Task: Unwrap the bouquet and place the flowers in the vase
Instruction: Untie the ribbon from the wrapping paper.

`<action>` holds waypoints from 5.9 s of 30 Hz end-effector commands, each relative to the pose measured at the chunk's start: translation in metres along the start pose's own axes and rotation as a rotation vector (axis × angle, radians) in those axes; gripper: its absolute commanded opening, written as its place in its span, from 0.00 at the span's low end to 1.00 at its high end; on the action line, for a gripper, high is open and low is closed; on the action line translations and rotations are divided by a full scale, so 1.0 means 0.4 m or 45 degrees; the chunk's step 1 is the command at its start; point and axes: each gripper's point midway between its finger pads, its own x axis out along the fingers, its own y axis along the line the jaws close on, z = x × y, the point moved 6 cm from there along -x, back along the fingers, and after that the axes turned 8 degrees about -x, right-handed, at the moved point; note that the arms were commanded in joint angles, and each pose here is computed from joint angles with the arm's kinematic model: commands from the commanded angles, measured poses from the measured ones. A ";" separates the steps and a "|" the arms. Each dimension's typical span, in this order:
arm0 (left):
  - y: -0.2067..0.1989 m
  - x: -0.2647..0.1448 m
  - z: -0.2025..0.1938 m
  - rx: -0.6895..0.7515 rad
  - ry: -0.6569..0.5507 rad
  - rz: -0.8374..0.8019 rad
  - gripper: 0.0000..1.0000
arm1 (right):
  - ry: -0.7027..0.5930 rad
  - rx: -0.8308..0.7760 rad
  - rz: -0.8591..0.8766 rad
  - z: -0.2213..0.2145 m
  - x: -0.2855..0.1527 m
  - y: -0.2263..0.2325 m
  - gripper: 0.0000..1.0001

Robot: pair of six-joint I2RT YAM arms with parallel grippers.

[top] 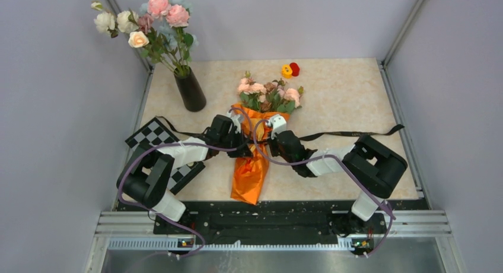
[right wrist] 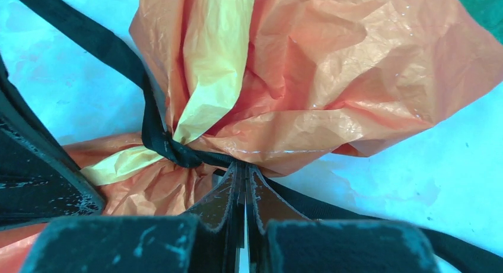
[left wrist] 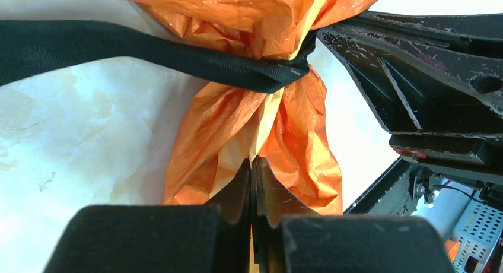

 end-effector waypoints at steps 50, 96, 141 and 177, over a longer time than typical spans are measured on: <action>0.009 -0.014 -0.021 -0.023 -0.004 0.012 0.00 | 0.001 0.391 0.599 0.054 -0.092 -0.062 0.38; 0.007 -0.016 -0.016 -0.030 -0.018 0.014 0.00 | 0.048 0.323 0.518 0.041 -0.026 -0.082 0.00; 0.025 -0.019 -0.009 -0.048 -0.050 0.020 0.00 | 0.092 0.576 0.194 -0.037 -0.144 -0.123 0.19; 0.018 -0.015 0.002 -0.037 -0.045 0.018 0.00 | 0.126 0.232 0.600 0.070 -0.044 -0.063 0.41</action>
